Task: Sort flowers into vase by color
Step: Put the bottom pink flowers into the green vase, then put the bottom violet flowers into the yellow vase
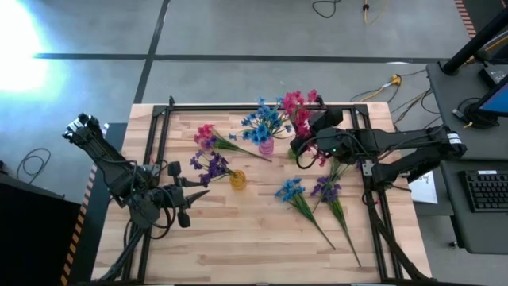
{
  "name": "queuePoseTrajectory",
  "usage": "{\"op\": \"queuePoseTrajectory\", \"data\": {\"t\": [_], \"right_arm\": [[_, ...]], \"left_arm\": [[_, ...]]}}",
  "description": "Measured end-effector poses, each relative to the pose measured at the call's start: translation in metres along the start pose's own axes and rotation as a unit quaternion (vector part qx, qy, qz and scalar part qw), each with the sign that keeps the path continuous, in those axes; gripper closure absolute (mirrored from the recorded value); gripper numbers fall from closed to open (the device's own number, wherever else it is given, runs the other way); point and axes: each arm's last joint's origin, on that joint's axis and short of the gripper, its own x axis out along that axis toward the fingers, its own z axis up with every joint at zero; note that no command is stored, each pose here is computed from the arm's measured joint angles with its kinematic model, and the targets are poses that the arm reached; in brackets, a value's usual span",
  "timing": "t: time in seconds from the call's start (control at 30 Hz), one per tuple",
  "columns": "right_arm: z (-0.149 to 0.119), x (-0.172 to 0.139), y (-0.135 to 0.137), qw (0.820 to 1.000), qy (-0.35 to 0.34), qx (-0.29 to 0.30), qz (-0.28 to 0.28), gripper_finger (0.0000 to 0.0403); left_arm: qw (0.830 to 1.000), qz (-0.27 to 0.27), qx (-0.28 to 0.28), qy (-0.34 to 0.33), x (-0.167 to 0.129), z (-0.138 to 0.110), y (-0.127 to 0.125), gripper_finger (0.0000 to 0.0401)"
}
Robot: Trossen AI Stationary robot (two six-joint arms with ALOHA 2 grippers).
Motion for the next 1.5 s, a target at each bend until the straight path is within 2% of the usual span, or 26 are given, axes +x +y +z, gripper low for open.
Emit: {"op": "queuePoseTrajectory", "data": {"t": [0.37, 0.53, 0.67, 0.8, 0.93, 1.07, 1.2, 1.33, 1.37, 1.5], "right_arm": [[-0.001, 0.006, -0.006, 1.000, 0.007, 0.000, -0.025, 0.0188], [-0.003, 0.006, -0.006, 1.000, 0.015, -0.001, -0.017, 0.0203], [0.004, 0.000, -0.010, 1.000, 0.022, 0.013, 0.003, 0.0186], [0.015, -0.008, -0.017, 0.999, 0.031, 0.032, 0.001, 0.0145], [0.030, -0.016, -0.022, 0.997, 0.040, 0.067, 0.029, 0.0105], [0.048, -0.026, -0.028, 0.993, 0.043, 0.094, 0.059, 0.0079], [0.070, -0.036, -0.036, 0.993, 0.008, 0.108, 0.052, 0.0071], [0.100, -0.039, -0.041, 0.994, -0.073, 0.084, 0.018, 0.0076], [0.107, -0.040, -0.043, 0.993, -0.088, 0.082, 0.022, 0.0077], [0.128, -0.052, -0.049, 0.987, -0.107, 0.083, 0.091, 0.0078]], "left_arm": [[1.000, 0.000, 0.000, 0.000, 0.000, 0.000, 0.000, 0.0326], [1.000, 0.000, 0.000, 0.000, 0.000, 0.000, 0.000, 0.0326], [1.000, 0.000, 0.000, 0.000, 0.000, 0.000, 0.000, 0.0326], [1.000, -0.001, -0.004, 0.001, 0.000, 0.000, 0.000, 0.0326], [1.000, -0.004, -0.012, 0.005, 0.000, -0.002, 0.000, 0.0326], [0.999, -0.042, -0.026, 0.015, 0.000, -0.003, -0.002, 0.0326], [0.994, -0.091, -0.047, 0.027, -0.002, 0.000, -0.003, 0.0325], [0.991, -0.114, -0.064, 0.039, -0.007, 0.009, 0.002, 0.0326], [0.990, -0.114, -0.068, 0.041, -0.009, 0.012, 0.004, 0.0325], [0.985, -0.123, -0.105, 0.053, -0.015, 0.024, 0.012, 0.0325]]}}
